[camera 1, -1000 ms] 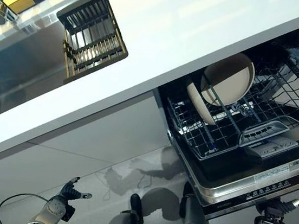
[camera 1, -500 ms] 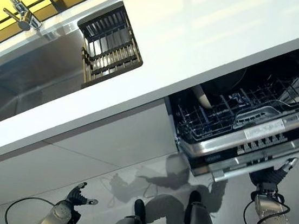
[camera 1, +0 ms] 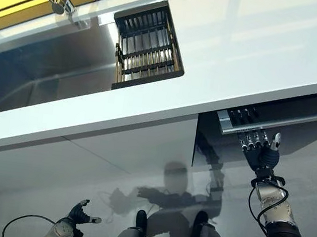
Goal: Take plates into dishwasher
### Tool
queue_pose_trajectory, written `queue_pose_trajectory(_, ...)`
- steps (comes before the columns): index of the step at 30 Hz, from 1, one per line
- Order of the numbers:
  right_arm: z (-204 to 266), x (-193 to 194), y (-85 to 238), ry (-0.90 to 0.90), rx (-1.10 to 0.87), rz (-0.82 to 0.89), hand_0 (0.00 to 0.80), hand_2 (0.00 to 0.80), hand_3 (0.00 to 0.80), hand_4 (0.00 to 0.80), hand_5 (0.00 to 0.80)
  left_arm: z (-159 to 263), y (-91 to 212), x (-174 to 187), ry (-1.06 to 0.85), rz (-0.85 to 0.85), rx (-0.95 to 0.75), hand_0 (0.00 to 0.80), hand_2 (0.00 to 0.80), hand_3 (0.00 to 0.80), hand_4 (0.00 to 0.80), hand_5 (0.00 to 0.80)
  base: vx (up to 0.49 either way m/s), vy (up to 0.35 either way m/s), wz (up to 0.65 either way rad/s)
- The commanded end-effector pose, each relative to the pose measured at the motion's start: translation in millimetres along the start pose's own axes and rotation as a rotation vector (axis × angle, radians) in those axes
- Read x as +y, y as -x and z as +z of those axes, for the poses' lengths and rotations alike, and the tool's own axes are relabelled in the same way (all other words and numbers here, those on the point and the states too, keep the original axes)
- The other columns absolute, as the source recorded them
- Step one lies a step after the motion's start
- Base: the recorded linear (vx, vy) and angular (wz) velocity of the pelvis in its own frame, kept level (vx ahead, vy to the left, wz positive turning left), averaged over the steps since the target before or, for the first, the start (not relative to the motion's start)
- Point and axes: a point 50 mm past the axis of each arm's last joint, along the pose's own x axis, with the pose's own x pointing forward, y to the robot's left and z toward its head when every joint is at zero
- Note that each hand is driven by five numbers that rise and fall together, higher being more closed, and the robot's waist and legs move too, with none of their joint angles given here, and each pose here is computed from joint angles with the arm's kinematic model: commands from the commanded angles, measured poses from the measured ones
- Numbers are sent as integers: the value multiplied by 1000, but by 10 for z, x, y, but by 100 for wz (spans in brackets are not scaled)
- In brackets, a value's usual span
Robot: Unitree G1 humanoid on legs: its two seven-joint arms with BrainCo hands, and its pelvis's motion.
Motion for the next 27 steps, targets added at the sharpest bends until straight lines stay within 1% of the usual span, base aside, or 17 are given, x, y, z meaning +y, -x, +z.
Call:
queue_pose_trajectory(1, -11, 762, -316, 5, -24, 358, 0, 0, 0, 0, 0, -120, 36, 261, -70, 65, 15, 0, 0, 0, 0, 0, 41, -33, 13)
queue_pose_trajectory(7, -24, 765, -323, 22, -42, 319, 0, 0, 0, 0, 0, -155, 44, 269, -76, 68, 26, 0, 0, 0, 0, 0, 12, -14, 4)
queue_pose_trajectory(10, -26, 670, -275, 130, -62, 223, 0, 0, 0, 0, 0, -202, 55, 223, -62, 53, 52, 0, 0, 0, 0, 0, 0, 0, 0)
queue_pose_trajectory(12, -31, 635, -252, 156, -60, 187, 0, 0, 0, 0, 0, -221, 62, 207, -57, 51, 57, 0, 0, 0, 0, 0, 0, 0, 0)
queue_pose_trajectory(14, -49, 494, -190, 255, -39, 74, 0, 0, 0, 0, 0, -266, 77, 186, -45, 51, 75, 0, 0, 0, 0, 0, 36, 30, -3)
queue_pose_trajectory(17, -47, 169, -53, 466, 24, -179, 0, 0, 0, 0, 0, -335, 101, 179, -30, 46, 101, 0, 0, 0, 0, 0, 43, 40, 0)
queue_pose_trajectory(21, -21, -237, 249, 738, 123, -431, 0, 0, 0, 0, 0, -439, 151, 88, -1, 49, 133, 0, 0, 0, 0, 0, 55, 59, 4)
queue_pose_trajectory(22, 0, -354, 364, 822, 150, -486, 0, 0, 0, 0, 0, -469, 166, 65, 1, 45, 142, 0, 0, 0, 0, 0, 87, 100, 6)
queue_pose_trajectory(23, 34, -532, 547, 895, 201, -569, 0, 0, 0, 0, 0, -522, 192, 18, 2, 39, 158, 0, 0, 0, 0, 0, 85, 118, 8)
queue_pose_trajectory(26, 14, -834, 900, 918, 310, -708, 0, 0, 0, 0, 0, -626, 238, -28, 31, 33, 192, 0, 0, 0, 0, 0, 112, 121, 4)
queue_pose_trajectory(27, 14, -948, 1049, 963, 352, -765, 0, 0, 0, 0, 0, -669, 255, -43, 44, 31, 208, 0, 0, 0, 0, 0, 109, 129, -9)
